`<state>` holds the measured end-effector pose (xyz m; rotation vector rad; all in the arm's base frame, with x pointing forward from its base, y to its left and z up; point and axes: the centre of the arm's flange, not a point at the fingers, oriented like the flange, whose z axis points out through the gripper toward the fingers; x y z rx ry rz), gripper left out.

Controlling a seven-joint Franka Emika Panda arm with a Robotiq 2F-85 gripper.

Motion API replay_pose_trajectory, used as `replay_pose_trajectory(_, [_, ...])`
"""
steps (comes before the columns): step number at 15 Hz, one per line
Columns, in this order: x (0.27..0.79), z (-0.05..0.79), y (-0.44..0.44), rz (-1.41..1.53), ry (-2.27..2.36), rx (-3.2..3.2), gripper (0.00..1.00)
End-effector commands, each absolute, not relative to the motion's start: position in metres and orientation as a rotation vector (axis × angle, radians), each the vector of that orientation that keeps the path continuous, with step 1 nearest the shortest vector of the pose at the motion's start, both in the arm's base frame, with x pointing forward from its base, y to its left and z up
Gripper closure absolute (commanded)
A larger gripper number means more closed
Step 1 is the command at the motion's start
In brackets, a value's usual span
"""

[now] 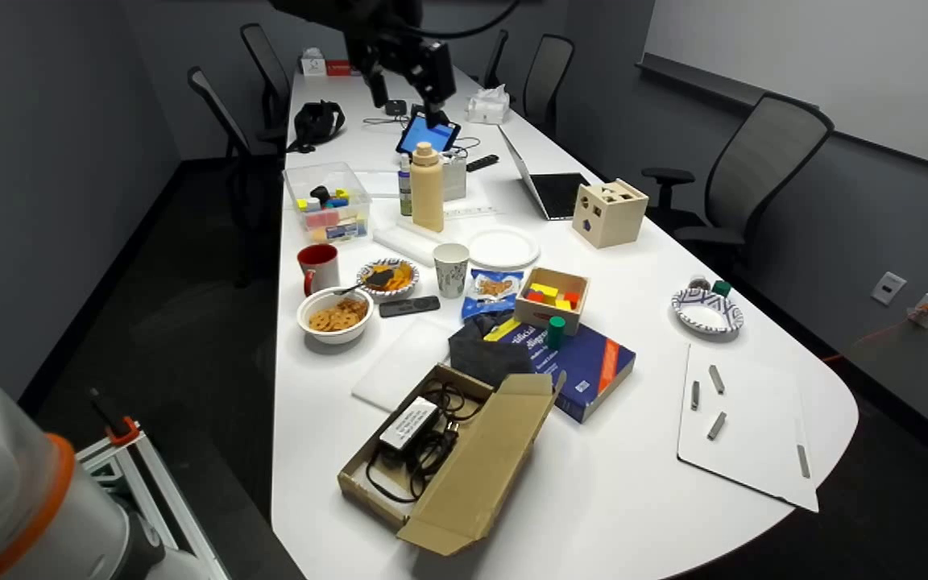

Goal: Pick up the cup from the middle of the table and put it on the book

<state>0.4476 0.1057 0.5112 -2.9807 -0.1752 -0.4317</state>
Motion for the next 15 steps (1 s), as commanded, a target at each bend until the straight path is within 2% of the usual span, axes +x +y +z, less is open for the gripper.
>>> replay_pose_trajectory(1, [0.540, 0.496, 0.088, -0.357, -0.286, -2.937, 0.00])
replay_pose_trajectory(7, [0.631, 0.398, 0.092, -0.193, -0.377, -2.918, 0.00])
replay_pose_trajectory(15, [0.703, 0.299, 0.141, -0.215, -0.342, -2.911, 0.00])
